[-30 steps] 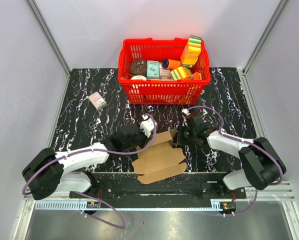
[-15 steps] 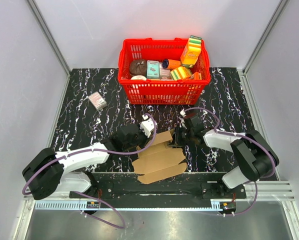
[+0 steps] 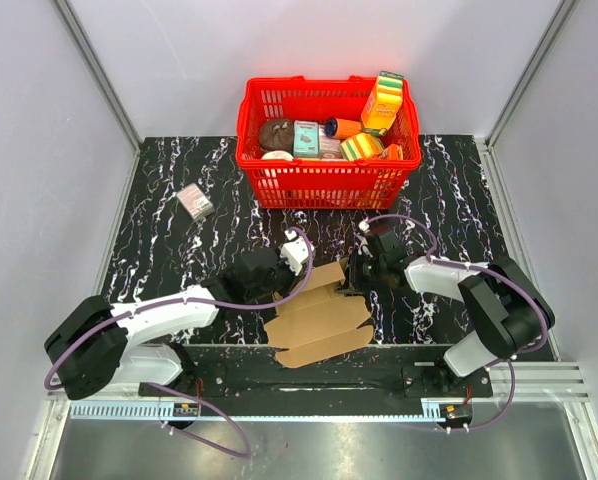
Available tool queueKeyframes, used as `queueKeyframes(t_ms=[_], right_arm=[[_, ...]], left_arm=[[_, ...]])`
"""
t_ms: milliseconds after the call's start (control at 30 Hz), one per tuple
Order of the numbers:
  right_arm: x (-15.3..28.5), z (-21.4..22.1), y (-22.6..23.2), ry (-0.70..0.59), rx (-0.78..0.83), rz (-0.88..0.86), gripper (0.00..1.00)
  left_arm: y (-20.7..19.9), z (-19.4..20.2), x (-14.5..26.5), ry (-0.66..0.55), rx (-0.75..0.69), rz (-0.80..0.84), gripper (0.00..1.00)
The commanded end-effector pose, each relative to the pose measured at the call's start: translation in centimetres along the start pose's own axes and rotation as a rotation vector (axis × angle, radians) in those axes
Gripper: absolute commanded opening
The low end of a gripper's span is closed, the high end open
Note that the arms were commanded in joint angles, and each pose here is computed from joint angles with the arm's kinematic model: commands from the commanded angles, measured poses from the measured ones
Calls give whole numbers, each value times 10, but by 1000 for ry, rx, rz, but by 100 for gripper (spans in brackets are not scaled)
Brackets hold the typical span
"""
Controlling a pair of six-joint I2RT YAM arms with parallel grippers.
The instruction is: Fold the paper box
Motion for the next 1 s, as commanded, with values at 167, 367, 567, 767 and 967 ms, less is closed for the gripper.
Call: queueKeyframes(t_ms=[167,367,567,767,967], right_arm=[[32,-15,10,-141,54,86,20],[64,-24,15,-256,92,173,22],[76,-26,22,-292,120,154,22],[66,-24,31,-220,131,82,18],[57,-20,38,-171,129,-15,18]], left_arm=[[-3,-2,-3,1,3,13,0],[-3,-1,-3,5,3,13,0],[-3,-1,-3,6,3,11,0],[-3,-2,-3,6,1,11,0],[-3,-2,-3,3,3,9,0]])
Point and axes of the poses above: each gripper's point midway between its finger pads, its own x axis back along the fingers, its own y axis along the line the jaws close on, z = x × y, the point moved 7 cm from there along x, back along the fingers, and after that the axes turned 14 degrees about -x, right-handed, at the moved point
